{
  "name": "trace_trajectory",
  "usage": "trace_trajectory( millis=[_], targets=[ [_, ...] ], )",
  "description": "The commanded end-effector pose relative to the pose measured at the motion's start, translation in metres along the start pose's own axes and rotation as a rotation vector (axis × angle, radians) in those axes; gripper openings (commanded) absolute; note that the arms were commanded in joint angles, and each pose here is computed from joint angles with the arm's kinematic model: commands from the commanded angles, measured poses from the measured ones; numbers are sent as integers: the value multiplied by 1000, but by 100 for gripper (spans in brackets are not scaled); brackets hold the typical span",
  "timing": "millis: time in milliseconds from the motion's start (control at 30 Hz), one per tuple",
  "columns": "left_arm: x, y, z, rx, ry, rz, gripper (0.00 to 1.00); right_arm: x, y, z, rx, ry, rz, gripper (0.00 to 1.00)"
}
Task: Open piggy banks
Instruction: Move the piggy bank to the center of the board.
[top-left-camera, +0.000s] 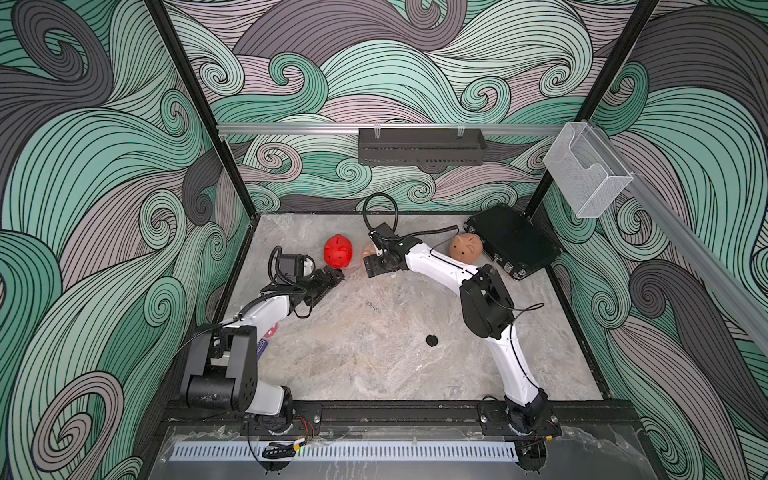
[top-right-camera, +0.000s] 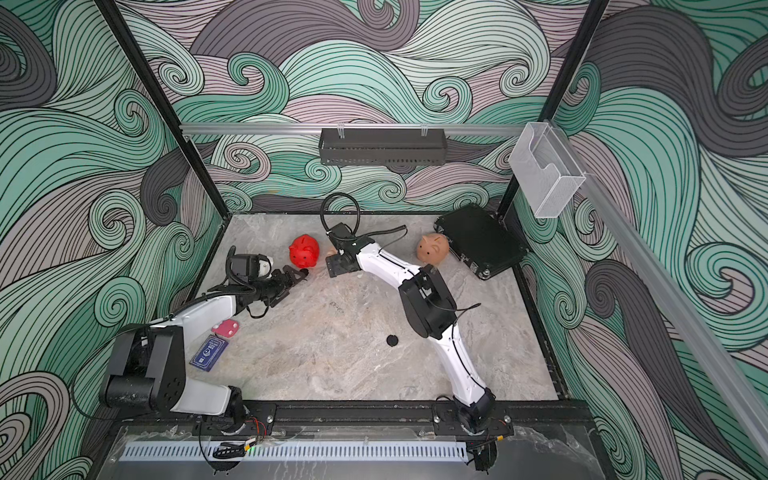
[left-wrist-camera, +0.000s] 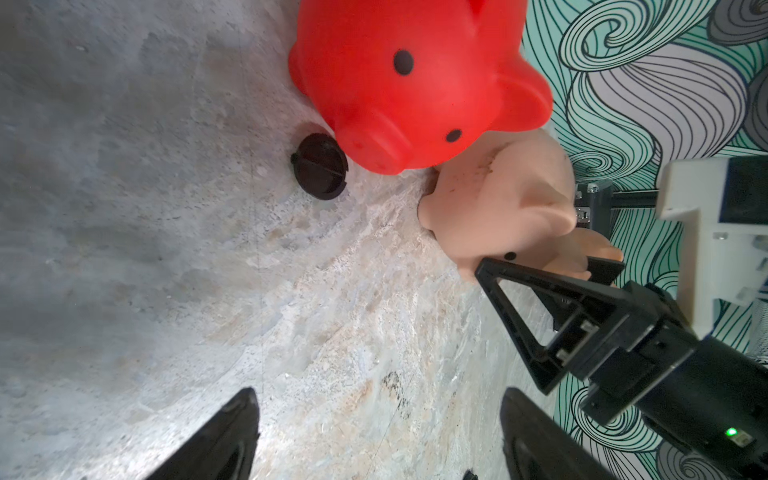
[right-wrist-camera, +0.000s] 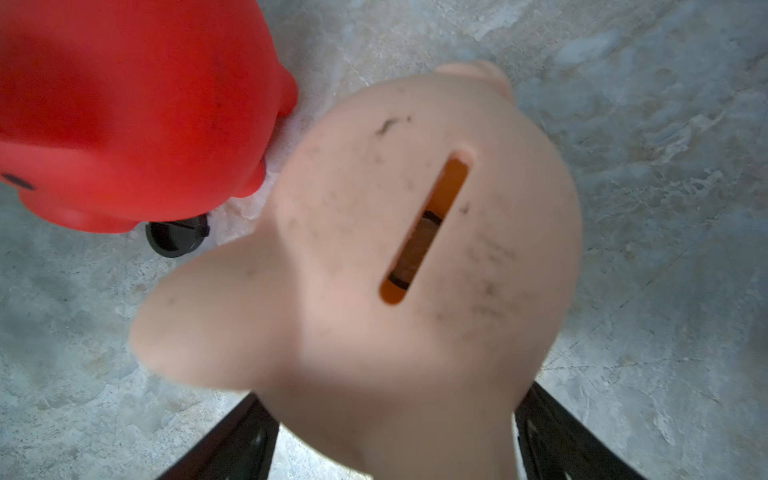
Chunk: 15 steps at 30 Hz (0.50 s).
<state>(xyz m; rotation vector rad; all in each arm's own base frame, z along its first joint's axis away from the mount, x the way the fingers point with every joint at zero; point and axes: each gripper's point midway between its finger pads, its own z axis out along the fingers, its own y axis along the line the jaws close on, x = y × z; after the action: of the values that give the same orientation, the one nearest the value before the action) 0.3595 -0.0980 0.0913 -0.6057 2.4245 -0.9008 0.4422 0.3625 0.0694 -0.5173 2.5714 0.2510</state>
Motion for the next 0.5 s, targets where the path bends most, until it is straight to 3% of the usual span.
trace_trajectory(
  millis=[0, 233, 467],
  targets=[
    [-12, -10, -2, 20, -18, 22, 90, -1, -11, 1, 38, 10, 0, 86],
    [-10, -15, -5, 49, -15, 50, 96, -12, 2, -12, -36, -8, 3, 88],
    [14, -12, -25, 59, -15, 92, 98, -25, 17, -72, -149, -90, 11, 94]
  ],
)
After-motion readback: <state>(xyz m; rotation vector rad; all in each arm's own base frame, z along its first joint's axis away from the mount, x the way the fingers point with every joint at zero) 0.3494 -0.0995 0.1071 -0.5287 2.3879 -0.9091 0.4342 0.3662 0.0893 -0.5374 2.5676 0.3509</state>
